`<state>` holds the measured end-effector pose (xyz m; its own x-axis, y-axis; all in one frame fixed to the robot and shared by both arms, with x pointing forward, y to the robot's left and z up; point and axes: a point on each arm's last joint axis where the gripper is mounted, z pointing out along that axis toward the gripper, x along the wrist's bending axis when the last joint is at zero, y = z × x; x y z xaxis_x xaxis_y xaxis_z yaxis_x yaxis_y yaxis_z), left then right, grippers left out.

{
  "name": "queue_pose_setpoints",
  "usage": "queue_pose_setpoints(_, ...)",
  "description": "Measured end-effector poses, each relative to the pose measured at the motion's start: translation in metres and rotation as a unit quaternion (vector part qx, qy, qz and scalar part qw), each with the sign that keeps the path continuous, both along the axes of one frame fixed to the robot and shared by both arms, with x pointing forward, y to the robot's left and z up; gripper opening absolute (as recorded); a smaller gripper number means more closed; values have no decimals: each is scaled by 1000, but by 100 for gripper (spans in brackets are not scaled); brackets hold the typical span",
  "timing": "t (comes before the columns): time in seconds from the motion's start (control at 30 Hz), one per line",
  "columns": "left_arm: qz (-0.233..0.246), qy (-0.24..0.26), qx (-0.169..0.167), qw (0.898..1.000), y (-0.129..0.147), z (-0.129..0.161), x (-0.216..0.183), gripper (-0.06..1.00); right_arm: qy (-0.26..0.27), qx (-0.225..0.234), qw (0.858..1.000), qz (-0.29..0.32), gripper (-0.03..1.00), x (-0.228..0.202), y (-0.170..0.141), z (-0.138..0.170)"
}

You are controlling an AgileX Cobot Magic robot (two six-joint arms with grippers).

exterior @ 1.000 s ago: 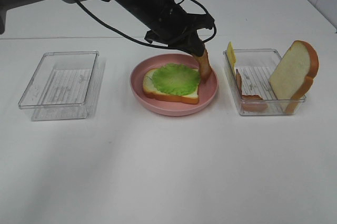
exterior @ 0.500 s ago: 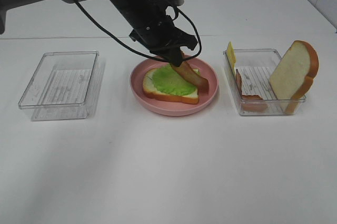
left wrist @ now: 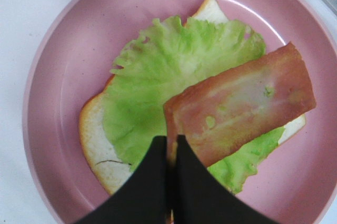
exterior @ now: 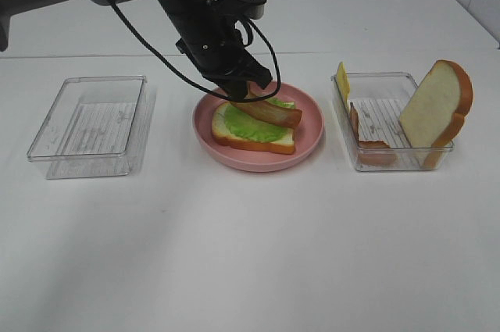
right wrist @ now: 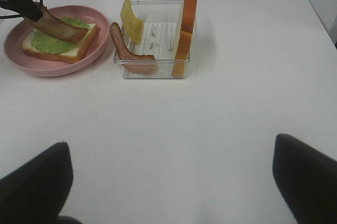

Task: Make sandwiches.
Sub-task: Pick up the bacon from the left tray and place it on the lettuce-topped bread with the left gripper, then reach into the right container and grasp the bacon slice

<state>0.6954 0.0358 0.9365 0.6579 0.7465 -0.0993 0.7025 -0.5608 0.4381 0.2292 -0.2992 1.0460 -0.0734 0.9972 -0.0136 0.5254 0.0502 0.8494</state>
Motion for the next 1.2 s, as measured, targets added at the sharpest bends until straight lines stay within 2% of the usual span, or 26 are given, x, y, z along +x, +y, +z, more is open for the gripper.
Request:
queue_pose_setpoints(0.57,2,1,0,1000,0,-5,1,2,0,0,1000,0,98,0,0,0)
queue_pose_setpoints(0.63,2,1,0,1000,0,-5,1,11,0,0,1000,0,98,0,0,0)
queue_pose_setpoints(0.67,2,1,0,1000,0,-5,1,11,0,0,1000,0,98,0,0,0)
queue_pose_setpoints(0.7,4,2,0,1000,0,-5,1,20,0,0,1000,0,98,0,0,0)
queue_pose_setpoints(0.73,8,3,-2,1000,0,-4,1,24,0,0,1000,0,98,0,0,0)
queue_pose_setpoints(0.77,8,3,-2,1000,0,-4,1,24,0,0,1000,0,98,0,0,0)
queue_pose_setpoints(0.8,11,4,-3,1000,0,-4,1,34,0,0,1000,0,98,0,0,0)
queue_pose_setpoints(0.83,11,4,-3,1000,0,-4,1,34,0,0,1000,0,98,0,0,0)
queue_pose_setpoints(0.9,32,10,-11,999,-1,-3,2,57,0,0,1000,0,98,0,0,0)
queue_pose_setpoints(0.93,32,10,-11,999,-1,-3,2,57,0,0,1000,0,98,0,0,0)
queue_pose_setpoints(0.97,41,11,-11,999,0,-3,2,64,0,0,1000,0,98,0,0,0)
queue_pose_setpoints(1.0,41,11,-11,999,0,-3,2,64,0,0,1000,0,98,0,0,0)
queue_pose_setpoints(1.03,54,12,-13,998,0,1,2,76,0,0,1000,0,98,0,0,0)
queue_pose_setpoints(1.07,58,12,-13,998,1,4,2,82,0,0,1000,0,98,0,0,0)
queue_pose_setpoints(1.1,58,12,-13,998,1,4,2,82,0,0,1000,0,98,0,0,0)
queue_pose_setpoints(1.13,65,9,-16,998,1,14,2,92,0,0,1000,0,98,0,0,0)
queue_pose_setpoints(1.17,65,9,-16,998,1,14,2,92,0,0,1000,0,98,0,0,0)
queue_pose_setpoints(1.2,71,4,-22,997,2,29,0,96,0,0,1000,0,98,0,0,0)
